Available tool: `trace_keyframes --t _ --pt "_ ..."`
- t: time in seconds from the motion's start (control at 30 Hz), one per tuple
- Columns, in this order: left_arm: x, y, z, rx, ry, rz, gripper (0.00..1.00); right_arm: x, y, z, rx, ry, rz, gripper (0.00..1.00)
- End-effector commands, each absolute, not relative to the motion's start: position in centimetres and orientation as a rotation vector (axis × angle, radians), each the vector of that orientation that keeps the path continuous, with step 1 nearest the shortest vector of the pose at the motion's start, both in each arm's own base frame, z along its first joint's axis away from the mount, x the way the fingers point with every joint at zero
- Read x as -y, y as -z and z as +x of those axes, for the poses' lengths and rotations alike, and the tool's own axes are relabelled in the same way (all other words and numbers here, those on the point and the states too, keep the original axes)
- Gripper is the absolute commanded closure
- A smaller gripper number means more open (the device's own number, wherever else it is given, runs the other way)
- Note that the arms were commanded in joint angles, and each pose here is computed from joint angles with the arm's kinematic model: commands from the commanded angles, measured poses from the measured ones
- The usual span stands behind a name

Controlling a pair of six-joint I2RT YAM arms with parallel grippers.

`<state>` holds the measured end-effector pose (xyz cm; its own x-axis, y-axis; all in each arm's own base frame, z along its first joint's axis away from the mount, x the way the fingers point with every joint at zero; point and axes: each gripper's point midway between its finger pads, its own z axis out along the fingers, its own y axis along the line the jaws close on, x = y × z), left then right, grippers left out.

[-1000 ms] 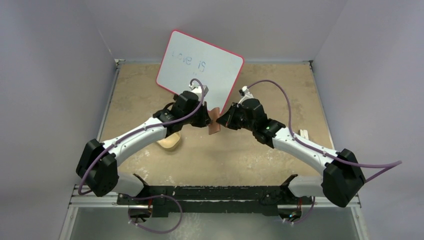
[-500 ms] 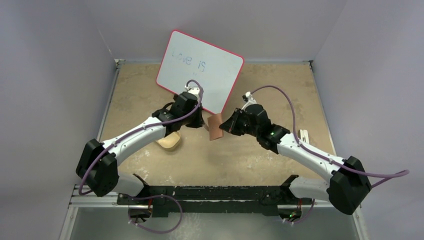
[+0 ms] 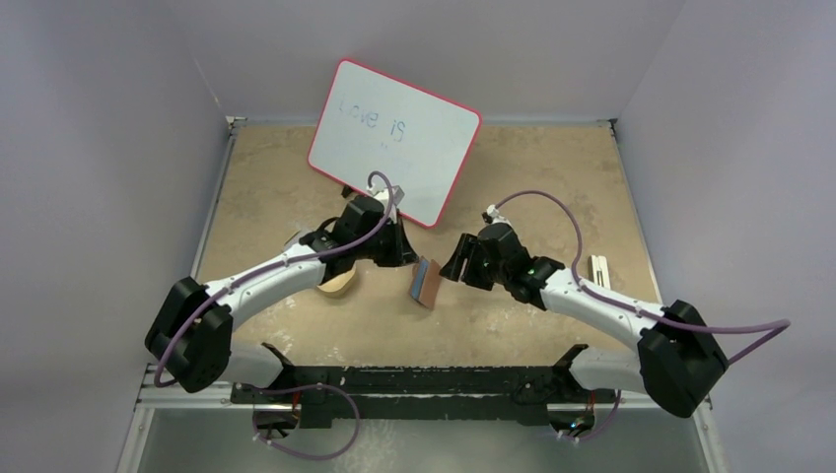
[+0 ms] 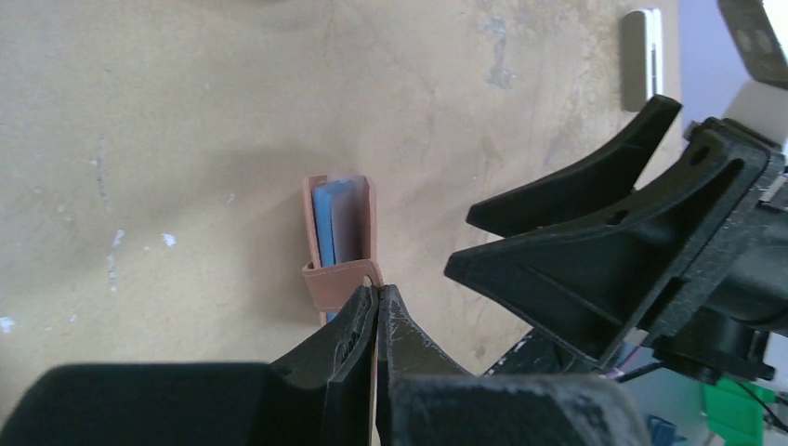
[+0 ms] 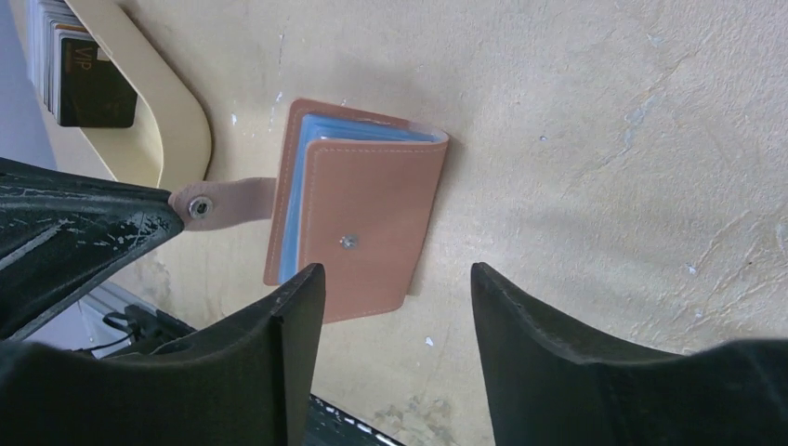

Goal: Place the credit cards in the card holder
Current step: Open the card holder at the center of the board.

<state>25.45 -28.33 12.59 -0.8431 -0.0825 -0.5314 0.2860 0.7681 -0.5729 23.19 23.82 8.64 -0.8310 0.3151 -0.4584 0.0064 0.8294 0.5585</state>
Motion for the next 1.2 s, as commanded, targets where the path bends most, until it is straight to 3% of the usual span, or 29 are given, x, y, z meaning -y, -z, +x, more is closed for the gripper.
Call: trace_keyframes --t 0.0,0.4,0.87,1.17 --pt "30.5 -15.3 26.0 -2.309 1.079 0.135 1.0 -24.5 -9.6 23.9 -2.415 -0.772 0.205 0.37" --pt "30.5 -14.5 26.0 -2.323 1.075 0.114 1.0 -26.5 -8.4 24.1 -2.462 -0.864 0.281 0.32" --pt "27.0 -11.3 26.5 -2.424 0.788 0.08 1.0 -21.9 -4.0 22.5 -2.599 -0.524 0.322 0.68" --pt "24.3 -9.3 26.3 -2.5 0.586 0.057 1.0 -20.4 -2.2 21.6 -2.628 -0.448 0.304 0.77"
